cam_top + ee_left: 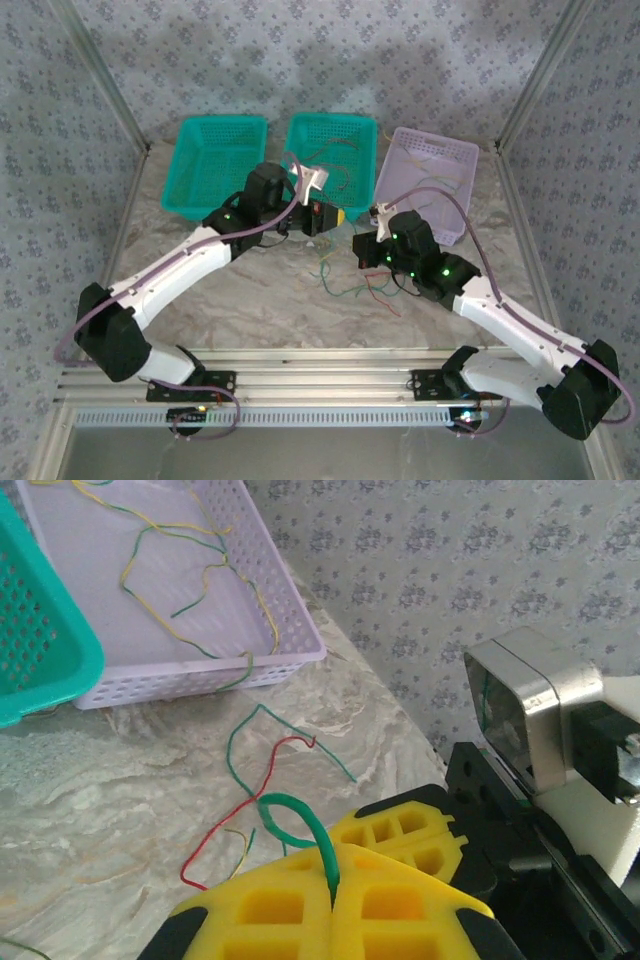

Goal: Untangle the cables

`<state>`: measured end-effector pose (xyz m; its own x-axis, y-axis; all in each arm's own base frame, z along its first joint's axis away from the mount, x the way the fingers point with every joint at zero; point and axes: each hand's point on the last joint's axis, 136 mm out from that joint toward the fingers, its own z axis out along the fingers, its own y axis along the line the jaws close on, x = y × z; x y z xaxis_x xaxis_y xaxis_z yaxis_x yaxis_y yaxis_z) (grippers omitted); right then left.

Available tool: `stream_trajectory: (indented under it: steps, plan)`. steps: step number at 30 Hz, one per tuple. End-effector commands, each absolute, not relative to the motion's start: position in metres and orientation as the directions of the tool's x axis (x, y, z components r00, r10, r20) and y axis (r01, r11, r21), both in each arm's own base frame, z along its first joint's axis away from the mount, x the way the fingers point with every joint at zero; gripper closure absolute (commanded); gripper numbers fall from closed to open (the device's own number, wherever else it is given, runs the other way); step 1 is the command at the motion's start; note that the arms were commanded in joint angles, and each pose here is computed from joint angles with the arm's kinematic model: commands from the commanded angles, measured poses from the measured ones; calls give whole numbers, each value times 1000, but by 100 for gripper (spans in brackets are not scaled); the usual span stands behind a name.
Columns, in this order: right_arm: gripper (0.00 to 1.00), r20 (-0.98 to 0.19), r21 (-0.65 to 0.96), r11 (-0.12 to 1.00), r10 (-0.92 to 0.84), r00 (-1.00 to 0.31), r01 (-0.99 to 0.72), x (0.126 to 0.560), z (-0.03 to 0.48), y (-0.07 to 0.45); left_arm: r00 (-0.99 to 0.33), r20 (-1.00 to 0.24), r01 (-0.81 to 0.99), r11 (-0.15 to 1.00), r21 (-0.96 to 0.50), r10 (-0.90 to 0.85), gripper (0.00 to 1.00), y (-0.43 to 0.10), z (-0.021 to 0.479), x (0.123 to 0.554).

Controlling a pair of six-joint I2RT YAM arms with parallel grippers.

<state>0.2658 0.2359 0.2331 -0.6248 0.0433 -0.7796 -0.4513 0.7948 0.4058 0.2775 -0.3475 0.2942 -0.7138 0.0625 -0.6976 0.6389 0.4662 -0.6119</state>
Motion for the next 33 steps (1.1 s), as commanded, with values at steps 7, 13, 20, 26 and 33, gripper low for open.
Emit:
stream_trajectory:
  steps: [7,13,20,26,33]
  plan:
    - [50,-815,401,748,28,-578,-529,257,250,235,-608,-793,596,642,-481,-31,100,-303,334,295]
    - [29,-797,504,655,102,-595,-563,252,249,238,-592,-792,524,675,-520,-150,100,-281,346,298]
    - [31,-724,642,505,153,-672,-577,247,254,269,-586,-774,521,620,-586,-240,100,-280,361,294]
    - [30,-765,570,613,151,-627,-547,265,236,263,-570,-776,545,582,-604,-271,100,-276,376,285]
    - [30,-791,479,687,69,-608,-546,284,203,268,-565,-772,564,547,-619,-291,100,-273,390,275]
